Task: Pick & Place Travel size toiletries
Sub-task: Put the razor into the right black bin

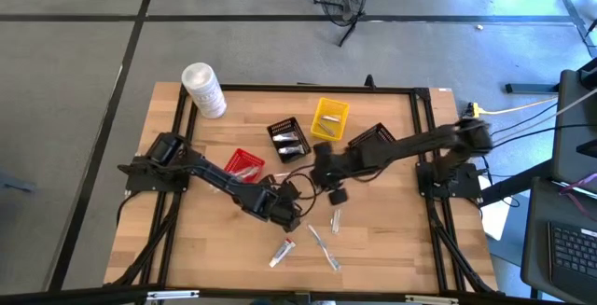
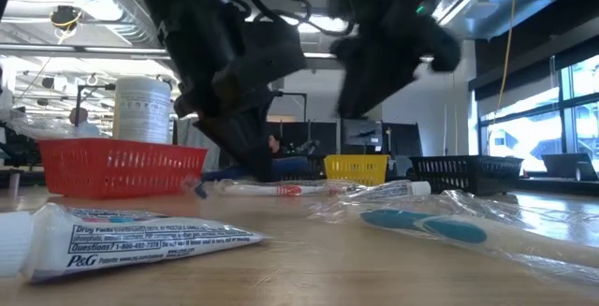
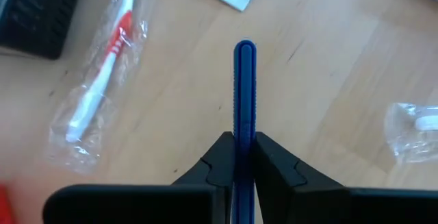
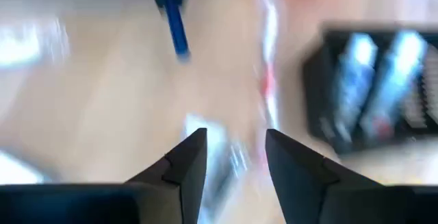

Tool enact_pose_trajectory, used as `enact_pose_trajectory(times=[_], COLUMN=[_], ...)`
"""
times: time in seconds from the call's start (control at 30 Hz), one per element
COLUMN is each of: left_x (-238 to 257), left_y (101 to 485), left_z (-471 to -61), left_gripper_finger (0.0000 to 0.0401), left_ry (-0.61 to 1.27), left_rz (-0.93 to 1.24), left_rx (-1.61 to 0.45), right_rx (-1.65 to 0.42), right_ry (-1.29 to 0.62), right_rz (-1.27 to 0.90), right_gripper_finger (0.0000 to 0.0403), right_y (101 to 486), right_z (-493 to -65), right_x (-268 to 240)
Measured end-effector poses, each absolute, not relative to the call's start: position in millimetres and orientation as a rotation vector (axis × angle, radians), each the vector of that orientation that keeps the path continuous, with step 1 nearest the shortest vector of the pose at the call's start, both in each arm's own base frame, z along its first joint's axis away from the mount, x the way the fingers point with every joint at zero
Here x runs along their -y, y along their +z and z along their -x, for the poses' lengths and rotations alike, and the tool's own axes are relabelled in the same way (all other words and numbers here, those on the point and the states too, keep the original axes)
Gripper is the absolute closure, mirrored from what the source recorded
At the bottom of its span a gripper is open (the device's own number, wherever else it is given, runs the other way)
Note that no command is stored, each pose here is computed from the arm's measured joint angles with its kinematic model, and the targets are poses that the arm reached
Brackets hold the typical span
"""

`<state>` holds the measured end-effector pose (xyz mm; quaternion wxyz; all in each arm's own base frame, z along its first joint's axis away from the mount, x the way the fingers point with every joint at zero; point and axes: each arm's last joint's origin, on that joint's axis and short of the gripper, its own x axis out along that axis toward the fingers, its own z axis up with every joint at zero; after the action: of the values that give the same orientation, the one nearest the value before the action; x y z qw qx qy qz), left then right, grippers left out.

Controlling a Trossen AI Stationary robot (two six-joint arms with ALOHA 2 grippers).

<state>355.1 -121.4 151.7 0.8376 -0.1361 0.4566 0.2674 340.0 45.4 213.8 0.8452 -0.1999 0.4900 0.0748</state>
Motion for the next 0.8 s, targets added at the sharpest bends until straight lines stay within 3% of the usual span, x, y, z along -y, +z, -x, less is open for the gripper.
enact_pose_trajectory(times=[0.23, 0.33, 0.47, 0.6, 0.7, 0.8], left_x=[119.2, 121.8, 126.4, 123.1, 116.2, 105.1], left_y=[168.0, 184.2, 208.8, 224.3, 228.6, 231.2], left_z=[-352.2, -347.5, -339.0, -337.0, -342.4, -349.9], left_gripper_finger=[0.0369, 0.0369, 0.0369, 0.0368, 0.0368, 0.0368], left_ry=[0.584, 0.599, 0.574, 0.534, 0.514, 0.507], left_rz=[0.247, 0.202, 0.146, 0.113, 0.069, 0.029], left_rx=[-0.900, -0.824, -0.750, -0.721, -0.702, -0.682], right_rx=[-1.124, -1.012, -0.732, -0.429, -0.302, -0.300], right_ry=[0.053, 0.076, 0.211, 0.173, 0.139, 0.179], right_rz=[0.446, 0.334, 0.269, 0.285, 0.252, 0.243], right_gripper_finger=[0.0272, 0.0281, 0.0291, 0.0296, 0.0292, 0.0289], right_y=[274.8, 290.7, 275.2, 249.3, 228.4, 208.9], right_z=[-275.6, -251.7, -229.1, -229.1, -235.0, -241.4], right_x=[-26.3, -15.0, 0.9, 11.3, 13.5, 12.6])
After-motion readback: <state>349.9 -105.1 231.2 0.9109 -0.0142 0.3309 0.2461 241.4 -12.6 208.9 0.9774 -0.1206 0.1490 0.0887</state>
